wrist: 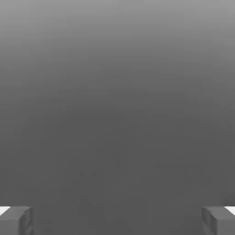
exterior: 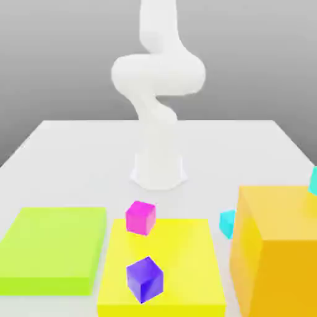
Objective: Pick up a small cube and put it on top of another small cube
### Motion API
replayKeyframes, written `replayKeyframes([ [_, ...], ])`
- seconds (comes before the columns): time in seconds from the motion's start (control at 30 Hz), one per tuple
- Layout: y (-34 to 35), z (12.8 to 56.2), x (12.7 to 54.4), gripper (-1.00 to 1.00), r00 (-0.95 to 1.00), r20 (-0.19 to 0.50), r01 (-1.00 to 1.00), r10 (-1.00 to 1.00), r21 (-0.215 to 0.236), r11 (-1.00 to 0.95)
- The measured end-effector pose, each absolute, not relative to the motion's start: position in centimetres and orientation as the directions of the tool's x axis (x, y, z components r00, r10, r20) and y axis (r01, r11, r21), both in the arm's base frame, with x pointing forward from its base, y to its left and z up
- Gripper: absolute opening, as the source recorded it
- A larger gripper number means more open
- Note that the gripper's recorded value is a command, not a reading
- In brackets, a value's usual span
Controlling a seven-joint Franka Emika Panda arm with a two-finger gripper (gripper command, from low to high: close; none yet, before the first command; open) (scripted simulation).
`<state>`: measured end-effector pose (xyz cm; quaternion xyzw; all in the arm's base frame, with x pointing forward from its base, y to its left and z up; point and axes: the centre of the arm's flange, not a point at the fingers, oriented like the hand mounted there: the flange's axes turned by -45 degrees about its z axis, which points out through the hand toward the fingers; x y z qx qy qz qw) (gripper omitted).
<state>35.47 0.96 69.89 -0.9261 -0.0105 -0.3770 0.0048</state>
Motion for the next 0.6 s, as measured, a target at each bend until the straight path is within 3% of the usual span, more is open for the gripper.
replayKeyframes([
  [0.17, 7.4, 67.2, 36.6, 0.00, 0.744, 0.647, 0.149, 0.169, 0.086, -0.985],
  [0.37, 15.6, 61.0, 37.6, 0.00, 0.745, 0.532, 0.359, 0.402, 0.188, -0.914],
  [0.6, 23.8, 52.4, 36.9, 0.00, 0.673, 0.365, 0.600, 0.643, 0.239, -0.764],
])
